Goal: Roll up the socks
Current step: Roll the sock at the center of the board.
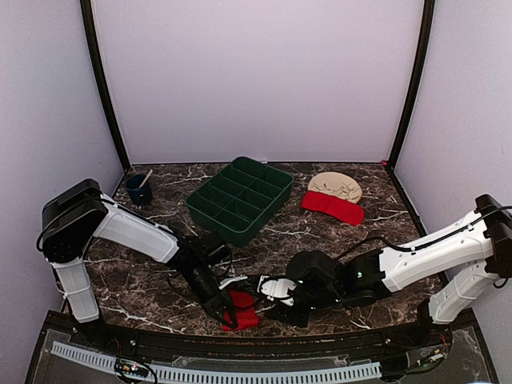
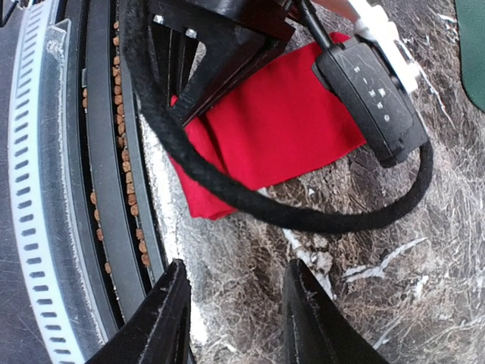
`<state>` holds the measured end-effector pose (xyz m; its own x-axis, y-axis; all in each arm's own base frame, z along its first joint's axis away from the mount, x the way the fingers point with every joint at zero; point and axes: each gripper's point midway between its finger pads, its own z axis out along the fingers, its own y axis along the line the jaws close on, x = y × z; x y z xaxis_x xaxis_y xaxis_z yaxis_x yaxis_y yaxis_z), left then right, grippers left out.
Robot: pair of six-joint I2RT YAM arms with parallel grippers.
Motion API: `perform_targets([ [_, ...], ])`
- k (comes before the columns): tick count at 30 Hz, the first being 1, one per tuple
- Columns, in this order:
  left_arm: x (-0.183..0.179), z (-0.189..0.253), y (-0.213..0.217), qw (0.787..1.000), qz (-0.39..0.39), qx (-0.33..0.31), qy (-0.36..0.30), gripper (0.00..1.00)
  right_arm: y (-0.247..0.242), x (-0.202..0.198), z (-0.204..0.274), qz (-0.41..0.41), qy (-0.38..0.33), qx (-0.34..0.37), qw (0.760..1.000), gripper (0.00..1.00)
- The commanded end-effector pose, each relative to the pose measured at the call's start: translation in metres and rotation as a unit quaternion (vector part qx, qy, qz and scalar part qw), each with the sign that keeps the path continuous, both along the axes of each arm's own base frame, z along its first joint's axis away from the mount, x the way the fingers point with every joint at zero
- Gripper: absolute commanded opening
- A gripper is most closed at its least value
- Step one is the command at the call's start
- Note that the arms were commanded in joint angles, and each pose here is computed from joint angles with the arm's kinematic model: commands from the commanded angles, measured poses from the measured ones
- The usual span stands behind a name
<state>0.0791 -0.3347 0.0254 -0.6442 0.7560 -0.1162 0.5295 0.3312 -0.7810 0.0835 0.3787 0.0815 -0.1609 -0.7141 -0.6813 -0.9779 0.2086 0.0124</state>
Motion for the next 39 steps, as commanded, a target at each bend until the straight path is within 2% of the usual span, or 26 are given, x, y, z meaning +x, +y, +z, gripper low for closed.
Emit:
perform_targets([
  [1, -0.006, 0.006, 0.002, 0.999, -0.002, 0.0, 0.046, 0.0, 0.013, 0.002, 0.004, 0.011, -0.055, -0.007, 0.998, 0.39],
  [7, -0.007, 0.008, 0.002, 0.998, 0.0, -0.006, 0.068, 0.0, 0.024, -0.005, -0.003, 0.037, -0.091, -0.027, 0.995, 0.39],
  [20, 0.002, 0.004, 0.0, 0.996, 0.001, -0.01, 0.088, 0.0, 0.039, -0.027, -0.022, 0.096, -0.08, -0.051, 0.991, 0.38],
  [39, -0.002, 0.008, 0.0, 0.993, -0.014, -0.032, 0.115, 0.0, 0.052, -0.018, -0.042, 0.123, -0.123, -0.078, 0.982, 0.35],
])
